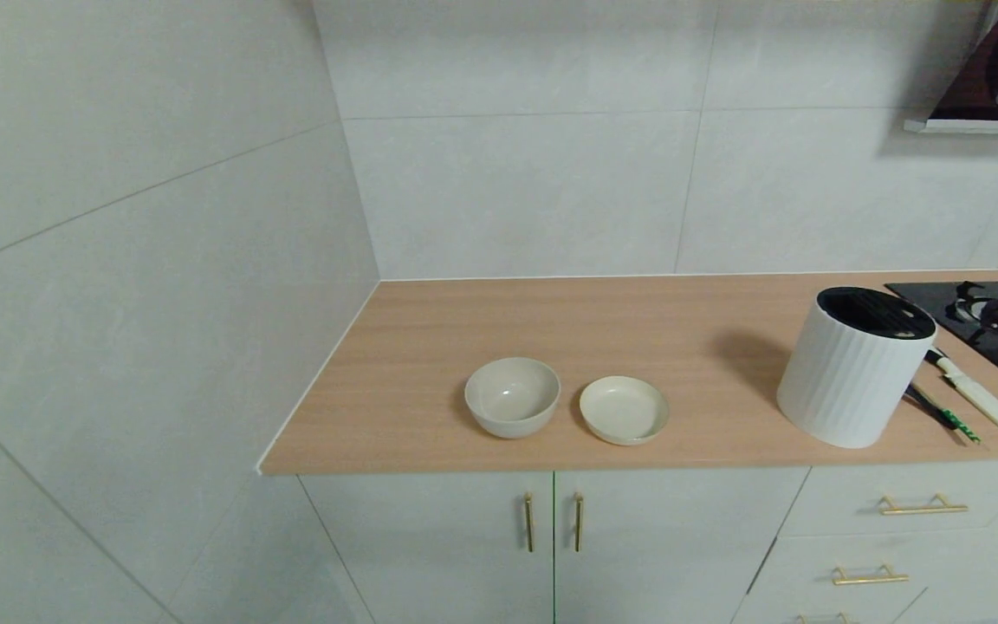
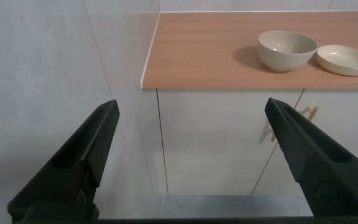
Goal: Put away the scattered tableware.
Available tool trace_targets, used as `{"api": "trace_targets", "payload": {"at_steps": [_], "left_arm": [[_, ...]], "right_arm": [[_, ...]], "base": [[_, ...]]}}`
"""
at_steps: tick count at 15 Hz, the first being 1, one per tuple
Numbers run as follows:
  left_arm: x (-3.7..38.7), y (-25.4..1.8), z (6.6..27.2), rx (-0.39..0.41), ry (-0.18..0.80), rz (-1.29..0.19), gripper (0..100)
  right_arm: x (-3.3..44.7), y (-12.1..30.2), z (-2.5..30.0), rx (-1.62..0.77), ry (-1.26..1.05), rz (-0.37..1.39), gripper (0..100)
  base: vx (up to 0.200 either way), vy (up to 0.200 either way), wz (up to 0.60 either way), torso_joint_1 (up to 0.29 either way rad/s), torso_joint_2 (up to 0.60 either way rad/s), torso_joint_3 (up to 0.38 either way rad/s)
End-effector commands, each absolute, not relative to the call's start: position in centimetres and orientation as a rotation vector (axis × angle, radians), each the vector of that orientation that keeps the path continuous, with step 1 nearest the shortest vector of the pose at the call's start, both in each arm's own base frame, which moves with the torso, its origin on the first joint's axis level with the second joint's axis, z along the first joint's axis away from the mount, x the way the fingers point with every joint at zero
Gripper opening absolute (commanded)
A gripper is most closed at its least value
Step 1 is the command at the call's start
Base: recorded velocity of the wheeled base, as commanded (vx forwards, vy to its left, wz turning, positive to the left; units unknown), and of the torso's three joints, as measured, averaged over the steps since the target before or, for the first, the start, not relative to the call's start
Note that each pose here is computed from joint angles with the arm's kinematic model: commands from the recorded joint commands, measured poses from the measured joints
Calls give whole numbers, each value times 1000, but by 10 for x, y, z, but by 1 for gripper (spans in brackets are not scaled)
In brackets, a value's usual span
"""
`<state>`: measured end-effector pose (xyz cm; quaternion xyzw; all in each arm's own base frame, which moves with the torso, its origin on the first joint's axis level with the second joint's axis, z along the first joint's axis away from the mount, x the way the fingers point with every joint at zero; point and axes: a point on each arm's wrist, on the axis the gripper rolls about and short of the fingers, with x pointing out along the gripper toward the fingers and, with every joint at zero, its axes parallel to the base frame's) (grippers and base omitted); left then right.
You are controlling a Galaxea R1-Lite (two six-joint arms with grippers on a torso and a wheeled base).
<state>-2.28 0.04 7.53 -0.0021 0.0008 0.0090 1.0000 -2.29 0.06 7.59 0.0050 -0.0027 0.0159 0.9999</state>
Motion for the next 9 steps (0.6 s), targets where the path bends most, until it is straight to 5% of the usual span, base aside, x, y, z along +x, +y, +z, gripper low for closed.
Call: {"api": "trace_targets", "payload": {"at_steps": [1,9], "left_arm": [[-23,0,75,-5,1,18,100],[-23,0,75,-5,1,18,100]], "right_arm": [[-23,1,76,11,-4,32,100],[-23,1,76,11,-4,32,100]], "base": [[0,0,0,0,0,0],[0,0,0,0,0,0]]}}
